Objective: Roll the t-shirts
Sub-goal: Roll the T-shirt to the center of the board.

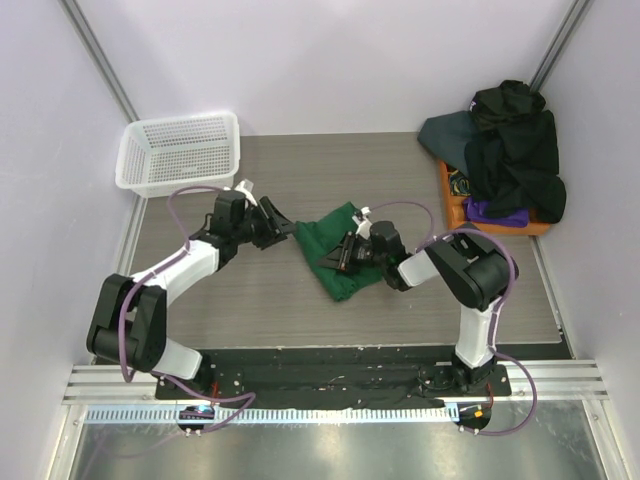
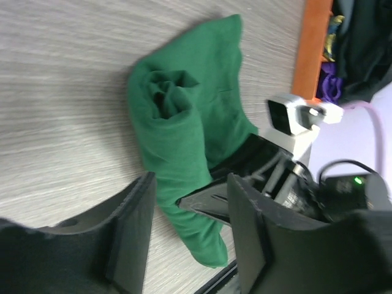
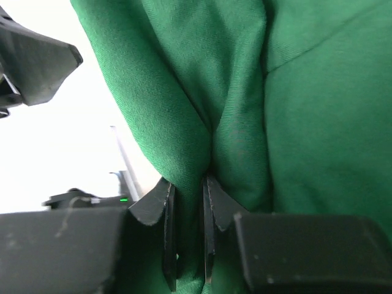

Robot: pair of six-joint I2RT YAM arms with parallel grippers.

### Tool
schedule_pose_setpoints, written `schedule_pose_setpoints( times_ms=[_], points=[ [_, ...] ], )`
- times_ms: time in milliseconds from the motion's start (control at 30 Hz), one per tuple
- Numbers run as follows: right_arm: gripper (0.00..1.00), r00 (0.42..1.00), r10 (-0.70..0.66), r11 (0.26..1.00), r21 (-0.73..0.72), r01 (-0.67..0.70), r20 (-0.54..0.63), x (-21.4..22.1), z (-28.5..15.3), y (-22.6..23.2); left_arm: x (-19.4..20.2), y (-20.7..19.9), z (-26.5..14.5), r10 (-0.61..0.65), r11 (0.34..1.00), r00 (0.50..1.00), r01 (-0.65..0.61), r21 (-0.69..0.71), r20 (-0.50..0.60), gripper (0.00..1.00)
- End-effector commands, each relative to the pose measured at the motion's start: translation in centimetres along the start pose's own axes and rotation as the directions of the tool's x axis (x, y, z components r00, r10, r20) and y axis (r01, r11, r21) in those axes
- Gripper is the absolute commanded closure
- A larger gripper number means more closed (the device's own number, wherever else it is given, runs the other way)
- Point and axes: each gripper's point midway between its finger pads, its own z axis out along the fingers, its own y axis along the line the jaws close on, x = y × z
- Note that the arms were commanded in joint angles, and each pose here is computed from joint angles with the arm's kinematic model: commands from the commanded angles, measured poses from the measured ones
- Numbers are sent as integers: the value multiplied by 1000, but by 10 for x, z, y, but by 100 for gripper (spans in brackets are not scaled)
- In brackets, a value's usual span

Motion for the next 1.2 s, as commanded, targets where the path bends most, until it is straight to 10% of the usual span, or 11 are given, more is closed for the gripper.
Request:
schedule_pose_setpoints(
  times_ms=[0,1167],
  points=[
    [99,992,124,978,-165,-126,-27,0,-5,15,2,-25,8,49,994,999,-49,93,2,50],
    [99,976,207,969,-125,-214,-66,-26,-19,-9,18,-81,95,99,982,993,-88,167,-59,60]
  ],
)
